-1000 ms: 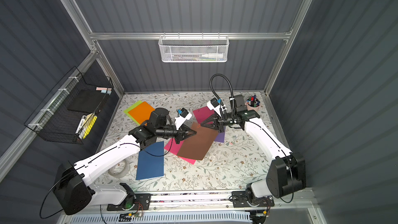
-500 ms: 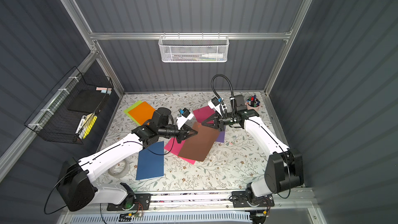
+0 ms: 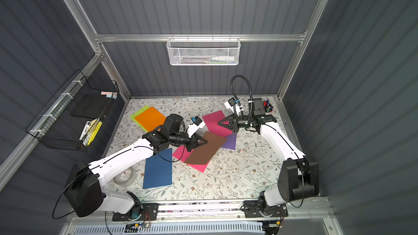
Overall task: Unclip the paperclips from the documents
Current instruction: Remove the paper clip from the document, then place the paper clip at the center of the board.
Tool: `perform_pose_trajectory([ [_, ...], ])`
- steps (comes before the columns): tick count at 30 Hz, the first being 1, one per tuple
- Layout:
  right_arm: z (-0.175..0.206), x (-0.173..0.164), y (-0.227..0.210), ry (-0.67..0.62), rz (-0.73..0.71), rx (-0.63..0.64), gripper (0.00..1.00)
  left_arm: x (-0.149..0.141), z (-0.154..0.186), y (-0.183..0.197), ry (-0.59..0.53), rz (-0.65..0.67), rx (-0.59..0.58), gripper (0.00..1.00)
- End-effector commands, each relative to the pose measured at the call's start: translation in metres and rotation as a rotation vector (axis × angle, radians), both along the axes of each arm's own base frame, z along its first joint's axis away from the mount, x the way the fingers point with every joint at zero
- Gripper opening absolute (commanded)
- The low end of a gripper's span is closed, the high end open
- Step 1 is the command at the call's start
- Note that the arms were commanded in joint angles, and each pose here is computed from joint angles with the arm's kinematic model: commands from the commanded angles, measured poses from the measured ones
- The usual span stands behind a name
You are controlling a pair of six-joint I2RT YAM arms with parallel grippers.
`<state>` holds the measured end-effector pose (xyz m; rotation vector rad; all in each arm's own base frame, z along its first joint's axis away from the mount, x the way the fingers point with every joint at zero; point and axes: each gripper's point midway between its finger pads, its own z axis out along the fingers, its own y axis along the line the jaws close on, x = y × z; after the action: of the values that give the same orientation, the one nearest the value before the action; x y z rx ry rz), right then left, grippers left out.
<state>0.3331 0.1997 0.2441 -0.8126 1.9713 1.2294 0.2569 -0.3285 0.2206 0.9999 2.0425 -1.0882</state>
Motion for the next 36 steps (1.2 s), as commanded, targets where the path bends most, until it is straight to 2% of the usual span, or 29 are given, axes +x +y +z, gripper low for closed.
perform_pose_trajectory([
  [1,-0.058,0.026,-0.045,0.203,-0.307,-0.108,0.0,0.007,0.034,0.004,-0.076,0.047,-0.062,0.0],
  [5,-0.122,0.005,-0.079,0.409,-0.519,-0.235,0.0,0.018,0.052,0.013,-0.121,0.112,-0.103,0.0],
  [8,-0.157,-0.016,-0.096,0.524,-0.633,-0.306,0.0,0.024,0.064,0.02,-0.152,0.145,-0.135,0.0],
  [13,-0.177,-0.029,-0.121,0.595,-0.814,-0.375,0.0,0.029,0.078,0.023,-0.181,0.156,-0.179,0.0],
  [15,-0.18,-0.03,-0.13,0.638,-0.87,-0.415,0.11,0.032,0.079,0.024,-0.188,0.162,-0.181,0.0],
  [18,-0.181,-0.028,-0.138,0.658,-0.9,-0.46,0.41,0.041,0.08,0.03,-0.197,0.218,-0.178,0.0],
  [19,-0.181,-0.028,-0.138,0.656,-0.9,-0.464,0.46,0.042,0.08,0.031,-0.194,0.23,-0.184,0.0],
  [22,-0.179,-0.029,-0.14,0.645,-0.915,-0.466,0.56,0.041,0.077,0.027,-0.181,0.211,-0.207,0.0],
  [24,-0.174,-0.03,-0.142,0.622,-0.924,-0.463,0.59,0.041,0.071,0.019,-0.167,0.168,-0.226,0.0],
  [27,-0.167,-0.032,-0.146,0.597,-0.93,-0.483,0.61,0.045,0.062,0.015,-0.122,0.175,-0.209,0.0],
  [30,-0.16,-0.031,-0.145,0.579,-0.914,-0.485,0.62,0.068,0.066,0.037,-0.095,0.372,-0.221,0.0],
  [33,-0.155,-0.03,-0.139,0.577,-0.886,-0.461,0.62,0.113,0.044,0.086,-0.046,0.676,-0.139,0.0],
  [36,-0.153,-0.029,-0.131,0.566,-0.859,-0.43,0.64,0.137,0.037,0.127,-0.045,0.806,-0.186,0.0],
])
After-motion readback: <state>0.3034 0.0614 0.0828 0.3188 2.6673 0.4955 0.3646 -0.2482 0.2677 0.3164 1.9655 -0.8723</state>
